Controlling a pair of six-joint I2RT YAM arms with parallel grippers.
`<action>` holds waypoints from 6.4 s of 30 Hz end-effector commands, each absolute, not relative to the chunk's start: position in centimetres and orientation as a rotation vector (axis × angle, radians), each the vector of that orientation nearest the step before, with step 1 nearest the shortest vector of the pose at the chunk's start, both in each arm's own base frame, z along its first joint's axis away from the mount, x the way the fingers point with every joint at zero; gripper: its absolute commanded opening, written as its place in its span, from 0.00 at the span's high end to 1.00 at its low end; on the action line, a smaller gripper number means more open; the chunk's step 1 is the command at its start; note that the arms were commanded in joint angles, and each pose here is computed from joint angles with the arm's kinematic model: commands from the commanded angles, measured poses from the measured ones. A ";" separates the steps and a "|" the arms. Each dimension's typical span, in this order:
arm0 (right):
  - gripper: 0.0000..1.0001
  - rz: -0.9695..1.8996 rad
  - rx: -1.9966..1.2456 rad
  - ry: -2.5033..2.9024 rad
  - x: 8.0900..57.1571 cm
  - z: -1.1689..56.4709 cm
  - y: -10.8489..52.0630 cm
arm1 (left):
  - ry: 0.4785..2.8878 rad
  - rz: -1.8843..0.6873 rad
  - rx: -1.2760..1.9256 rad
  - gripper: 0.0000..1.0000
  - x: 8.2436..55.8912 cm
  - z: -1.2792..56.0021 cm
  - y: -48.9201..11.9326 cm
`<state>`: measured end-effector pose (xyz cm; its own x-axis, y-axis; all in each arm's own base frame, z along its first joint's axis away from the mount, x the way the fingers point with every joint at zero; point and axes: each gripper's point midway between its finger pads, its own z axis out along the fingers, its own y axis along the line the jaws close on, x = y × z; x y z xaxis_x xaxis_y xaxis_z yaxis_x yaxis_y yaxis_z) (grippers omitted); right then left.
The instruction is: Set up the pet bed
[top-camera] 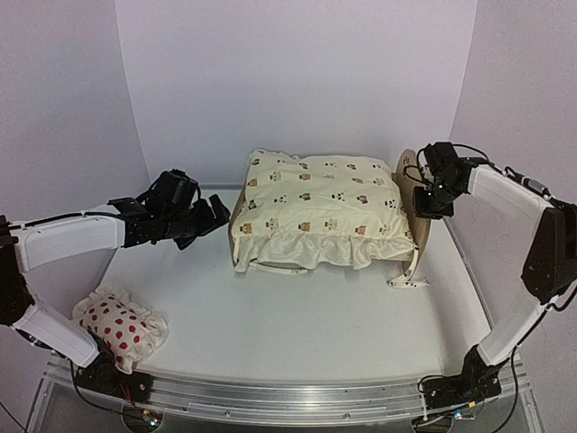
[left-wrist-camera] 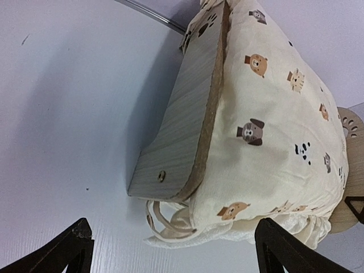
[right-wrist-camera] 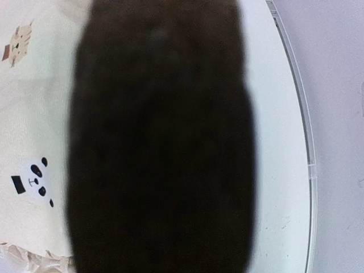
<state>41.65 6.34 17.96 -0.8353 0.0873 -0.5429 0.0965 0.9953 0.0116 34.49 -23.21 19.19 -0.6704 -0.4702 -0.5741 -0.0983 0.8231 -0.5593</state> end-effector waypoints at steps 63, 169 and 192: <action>0.12 0.666 -0.546 2.261 33.3 34.6 25.7 | 2.104 -0.490 0.281 0.04 31.3 21.1 -22.7; 1.00 -0.146 -0.986 1.797 40.7 25.2 40.5 | 2.031 -0.834 0.675 0.45 26.0 22.5 -29.4; 1.00 -0.180 -0.905 1.812 41.3 26.2 37.8 | 2.152 -0.732 0.811 0.67 26.9 18.0 -32.4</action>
